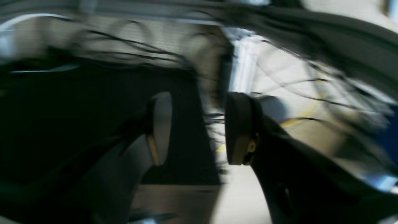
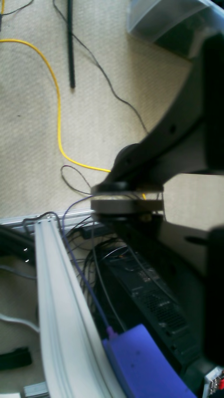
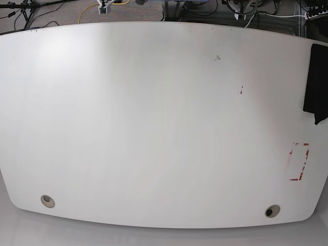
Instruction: Fold the T-shirt properly
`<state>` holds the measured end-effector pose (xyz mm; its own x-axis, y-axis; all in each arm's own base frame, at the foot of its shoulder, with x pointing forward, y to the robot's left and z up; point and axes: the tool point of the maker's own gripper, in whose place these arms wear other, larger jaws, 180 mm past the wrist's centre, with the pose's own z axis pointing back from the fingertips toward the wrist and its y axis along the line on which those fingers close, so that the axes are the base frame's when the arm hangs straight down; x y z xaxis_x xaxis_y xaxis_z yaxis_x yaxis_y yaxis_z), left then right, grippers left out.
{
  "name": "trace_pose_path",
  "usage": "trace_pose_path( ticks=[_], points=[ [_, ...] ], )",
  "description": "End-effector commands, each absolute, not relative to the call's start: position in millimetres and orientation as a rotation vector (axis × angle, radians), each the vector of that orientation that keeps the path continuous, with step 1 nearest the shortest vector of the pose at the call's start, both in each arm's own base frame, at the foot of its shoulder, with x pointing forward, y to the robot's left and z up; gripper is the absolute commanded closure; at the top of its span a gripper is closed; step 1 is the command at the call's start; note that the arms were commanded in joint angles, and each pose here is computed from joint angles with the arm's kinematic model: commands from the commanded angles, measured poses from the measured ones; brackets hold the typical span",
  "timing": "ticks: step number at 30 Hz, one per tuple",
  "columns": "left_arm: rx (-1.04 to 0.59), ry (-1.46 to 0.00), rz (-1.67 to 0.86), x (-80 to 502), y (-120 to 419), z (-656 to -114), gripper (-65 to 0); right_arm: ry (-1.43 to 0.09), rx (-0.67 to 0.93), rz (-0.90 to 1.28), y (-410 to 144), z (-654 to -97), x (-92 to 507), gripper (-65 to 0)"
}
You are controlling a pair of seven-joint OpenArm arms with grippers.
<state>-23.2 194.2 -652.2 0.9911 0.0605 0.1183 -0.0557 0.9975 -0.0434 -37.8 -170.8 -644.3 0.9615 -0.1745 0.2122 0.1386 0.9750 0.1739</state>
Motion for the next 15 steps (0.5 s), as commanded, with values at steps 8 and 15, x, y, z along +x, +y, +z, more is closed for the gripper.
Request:
trace_pose_path(
  ticks=[8, 15],
  points=[
    [-0.012, -0.101, 0.017, -20, 197, -654, -26.0, -0.189, 0.163, -0.157, -170, -646, -42, -2.7],
    [-0.012, -0.108, 0.019, -19, 194, -654, -26.0, -0.192, 0.184, -0.168, -156, -647, -41, -2.7]
  ],
)
